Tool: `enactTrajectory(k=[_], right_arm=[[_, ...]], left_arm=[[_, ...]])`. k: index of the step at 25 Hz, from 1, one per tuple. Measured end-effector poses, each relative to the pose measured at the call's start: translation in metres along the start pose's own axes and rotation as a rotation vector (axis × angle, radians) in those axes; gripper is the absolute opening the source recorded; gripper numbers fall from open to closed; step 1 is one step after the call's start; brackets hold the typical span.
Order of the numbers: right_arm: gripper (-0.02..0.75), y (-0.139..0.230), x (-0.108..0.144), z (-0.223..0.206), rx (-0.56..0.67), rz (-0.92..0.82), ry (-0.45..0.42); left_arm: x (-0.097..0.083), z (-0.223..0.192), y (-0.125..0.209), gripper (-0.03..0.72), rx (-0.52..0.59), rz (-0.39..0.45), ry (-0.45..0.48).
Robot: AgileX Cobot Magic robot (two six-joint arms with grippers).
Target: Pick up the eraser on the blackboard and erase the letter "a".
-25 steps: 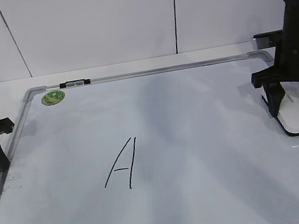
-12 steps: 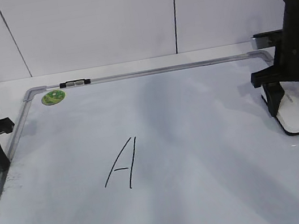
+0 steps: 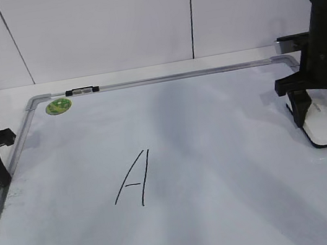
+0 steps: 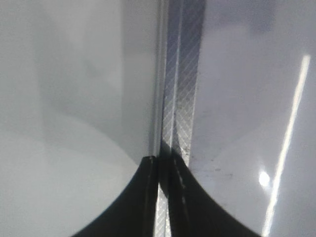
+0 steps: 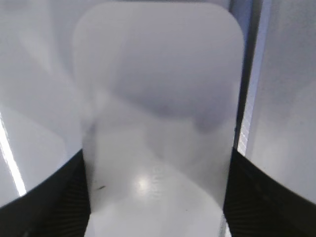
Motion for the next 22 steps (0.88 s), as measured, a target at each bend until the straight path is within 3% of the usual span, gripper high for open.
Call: enactTrajectory(k=[17, 22], right_arm=[[0.566, -0.0004, -0.0017, 0.0000, -0.004, 0.013, 0.014], [0.596, -0.0007, -0.0028, 0.0000, -0.006, 0.035, 0.023]], left_arm=[[-0.0001, 0.0000, -0.0003, 0.027, -0.002, 0.001, 0.001], [-0.0002, 0.0000, -0.0006, 0.027, -0.005, 0.002, 0.002]])
Point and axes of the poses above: a point on each arm's last joint axis where the gripper is mounted, z pointing back along that axis away from the gripper, x along the wrist's bending axis when the last joint is at zero, y = z × x, the point moved 3 cm from there along -z, pointing out along that axis toward the gripper, and after that the axes turned 8 degrees about -z, right-handed, at the moved point
